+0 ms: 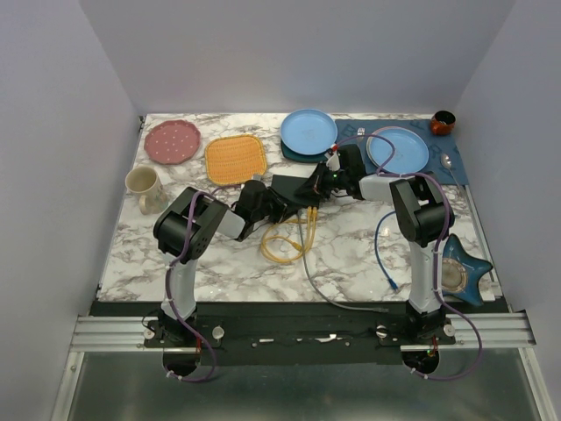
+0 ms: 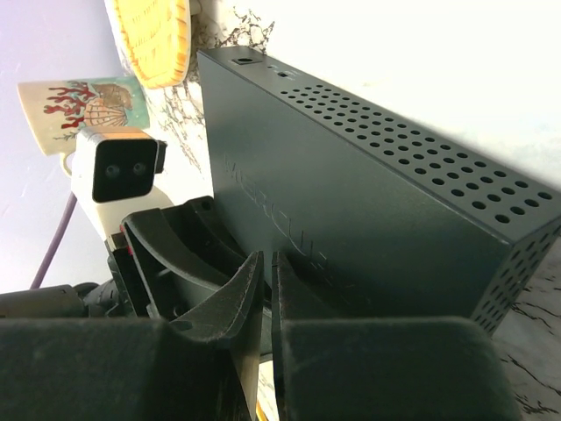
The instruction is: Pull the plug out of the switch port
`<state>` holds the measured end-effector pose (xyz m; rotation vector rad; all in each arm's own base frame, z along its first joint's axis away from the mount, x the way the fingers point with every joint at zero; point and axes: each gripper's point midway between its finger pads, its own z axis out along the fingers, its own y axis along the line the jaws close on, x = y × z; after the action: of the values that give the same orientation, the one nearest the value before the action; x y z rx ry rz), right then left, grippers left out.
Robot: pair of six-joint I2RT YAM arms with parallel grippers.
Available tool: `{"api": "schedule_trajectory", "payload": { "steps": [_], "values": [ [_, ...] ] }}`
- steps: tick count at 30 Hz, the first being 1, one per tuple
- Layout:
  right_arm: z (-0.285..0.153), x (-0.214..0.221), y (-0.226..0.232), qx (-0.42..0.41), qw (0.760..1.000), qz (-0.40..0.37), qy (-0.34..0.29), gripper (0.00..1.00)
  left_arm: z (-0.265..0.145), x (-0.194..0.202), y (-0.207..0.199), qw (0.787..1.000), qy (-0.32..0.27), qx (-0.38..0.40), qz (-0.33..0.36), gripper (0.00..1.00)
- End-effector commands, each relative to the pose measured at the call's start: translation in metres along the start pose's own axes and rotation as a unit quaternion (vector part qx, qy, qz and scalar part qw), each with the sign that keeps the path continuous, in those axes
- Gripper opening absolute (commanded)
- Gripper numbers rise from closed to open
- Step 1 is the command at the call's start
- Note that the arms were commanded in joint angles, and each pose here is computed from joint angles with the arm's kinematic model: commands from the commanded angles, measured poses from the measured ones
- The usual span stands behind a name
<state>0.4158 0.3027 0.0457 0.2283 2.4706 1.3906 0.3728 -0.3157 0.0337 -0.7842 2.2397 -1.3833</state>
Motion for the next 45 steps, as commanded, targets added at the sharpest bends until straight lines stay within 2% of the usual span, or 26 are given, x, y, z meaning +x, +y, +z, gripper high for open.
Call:
{"api": "schedule_trajectory", "payload": {
  "steps": [1, 14, 23, 26, 32, 36, 45],
  "values": [
    [0.007, 0.012, -0.033, 0.043, 0.999, 0.025, 0.018, 0.17, 0.006, 0.009, 0.016, 1.000, 0.010, -0.025, -0.003, 0.27],
    [0.008, 0.012, -0.033, 0.043, 0.999, 0.024, 0.018, 0.17, 0.009, 0.010, 0.019, 1.000, 0.014, -0.020, -0.006, 0.16],
    [0.000, 0.006, -0.030, 0.062, 0.998, 0.022, -0.002, 0.16, 0.007, 0.010, 0.021, 1.000, 0.017, -0.014, -0.011, 0.00],
    [-0.012, 0.004, -0.028, 0.080, 0.996, 0.013, -0.026, 0.16, 0.005, 0.008, 0.024, 1.000, 0.016, -0.011, -0.016, 0.00],
    [-0.057, -0.003, 0.008, 0.102, 0.990, -0.040, -0.090, 0.15, 0.003, 0.007, 0.030, 1.000, 0.018, -0.008, -0.023, 0.00],
    [-0.074, 0.017, 0.004, 0.142, 0.985, -0.065, -0.074, 0.14, 0.003, 0.007, 0.031, 0.999, 0.019, -0.004, -0.027, 0.00],
    [-0.064, 0.041, -0.026, 0.174, 0.983, -0.057, -0.029, 0.13, 0.002, 0.007, 0.026, 0.999, 0.018, 0.002, -0.027, 0.00]
  ]
}}
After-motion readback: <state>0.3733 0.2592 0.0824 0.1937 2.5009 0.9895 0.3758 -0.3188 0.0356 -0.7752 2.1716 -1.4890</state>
